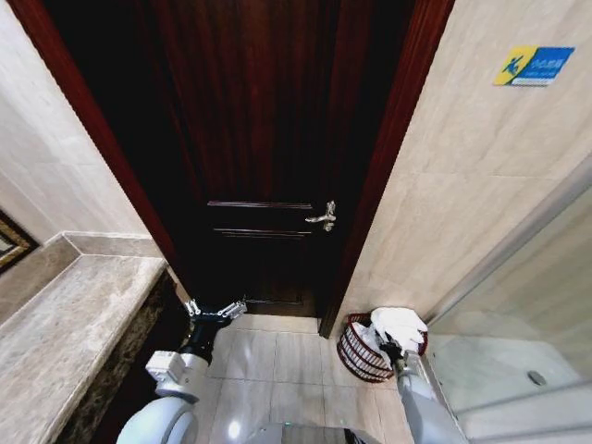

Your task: Discard the used towel into the hamper.

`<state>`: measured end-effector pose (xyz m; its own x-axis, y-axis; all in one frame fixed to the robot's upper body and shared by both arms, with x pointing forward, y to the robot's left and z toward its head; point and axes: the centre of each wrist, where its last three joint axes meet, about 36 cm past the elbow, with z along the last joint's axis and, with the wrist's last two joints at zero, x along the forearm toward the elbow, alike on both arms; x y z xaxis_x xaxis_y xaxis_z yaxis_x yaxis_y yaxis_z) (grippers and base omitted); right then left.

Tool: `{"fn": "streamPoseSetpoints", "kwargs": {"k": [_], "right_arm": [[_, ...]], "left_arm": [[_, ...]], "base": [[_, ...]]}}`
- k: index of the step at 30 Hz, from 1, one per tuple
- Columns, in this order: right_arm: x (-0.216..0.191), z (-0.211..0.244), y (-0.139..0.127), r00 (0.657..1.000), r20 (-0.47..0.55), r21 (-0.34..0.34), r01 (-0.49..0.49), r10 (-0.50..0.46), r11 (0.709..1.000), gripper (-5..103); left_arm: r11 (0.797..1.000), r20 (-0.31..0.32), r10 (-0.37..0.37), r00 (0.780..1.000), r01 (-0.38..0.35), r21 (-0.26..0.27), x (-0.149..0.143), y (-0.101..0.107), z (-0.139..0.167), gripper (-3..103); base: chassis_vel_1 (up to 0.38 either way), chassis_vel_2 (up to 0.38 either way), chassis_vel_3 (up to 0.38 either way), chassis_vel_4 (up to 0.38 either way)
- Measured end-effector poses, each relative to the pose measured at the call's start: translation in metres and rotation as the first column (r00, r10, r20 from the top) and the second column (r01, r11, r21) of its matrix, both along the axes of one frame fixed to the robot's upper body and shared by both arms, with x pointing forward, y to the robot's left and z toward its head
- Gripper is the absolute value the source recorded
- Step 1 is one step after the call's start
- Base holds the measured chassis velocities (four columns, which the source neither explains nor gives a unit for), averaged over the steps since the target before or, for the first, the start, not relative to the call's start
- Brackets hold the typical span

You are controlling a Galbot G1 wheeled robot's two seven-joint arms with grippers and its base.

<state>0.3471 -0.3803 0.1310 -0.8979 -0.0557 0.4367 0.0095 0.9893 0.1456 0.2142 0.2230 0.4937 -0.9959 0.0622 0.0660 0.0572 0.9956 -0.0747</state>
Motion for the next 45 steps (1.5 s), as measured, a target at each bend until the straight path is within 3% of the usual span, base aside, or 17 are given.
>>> {"fn": "streamPoseSetpoints", "kwargs": {"k": [5,6,9,11,17,20,36,45], "right_arm": [[-0.023,0.019,-0.015,0.999,0.036,-0.051,-0.005,0.007,0.999,82],[-0.023,0.019,-0.015,0.999,0.036,-0.051,-0.005,0.007,0.999,82],[-0.04,0.021,-0.036,0.999,0.018,-0.098,0.037,-0.035,0.994,96],[-0.045,0.02,-0.046,0.998,-0.01,-0.103,0.06,-0.062,0.993,99],[-0.033,0.022,-0.085,0.976,-0.13,-0.077,0.165,-0.174,0.983,100],[-0.02,0.02,-0.094,0.972,-0.132,-0.086,0.183,-0.193,0.979,100],[-0.012,0.017,-0.1,0.981,-0.1,-0.101,0.157,-0.167,0.982,100],[-0.018,0.008,-0.09,0.985,-0.111,-0.103,0.12,-0.131,0.987,100]], "left_arm": [[1.0,0.0,0.0,1.0,0.0,0.0,0.0,0.0,0.0,100],[1.0,0.0,0.0,1.0,0.0,0.0,0.0,0.0,0.0,100],[1.0,0.0,0.0,1.0,0.0,0.0,0.0,0.0,0.0,100],[1.0,0.0,0.0,1.0,0.0,0.0,0.0,0.0,0.0,100],[1.0,0.0,0.0,1.0,0.0,0.0,0.0,0.0,0.0,100],[1.0,0.0,0.0,1.0,0.0,0.0,0.0,0.0,0.0,100],[1.0,0.0,0.0,1.0,0.0,0.0,0.0,0.0,0.0,100],[1.0,0.0,0.0,1.0,0.0,0.0,0.0,0.0,0.0,100]], "base": [[0.0,0.0,0.0,0.0],[0.0,0.0,0.0,0.0],[0.0,0.0,0.0,0.0],[0.0,0.0,0.0,0.0],[0.0,0.0,0.0,0.0],[0.0,0.0,0.0,0.0],[0.0,0.0,0.0,0.0],[0.0,0.0,0.0,0.0]]}}
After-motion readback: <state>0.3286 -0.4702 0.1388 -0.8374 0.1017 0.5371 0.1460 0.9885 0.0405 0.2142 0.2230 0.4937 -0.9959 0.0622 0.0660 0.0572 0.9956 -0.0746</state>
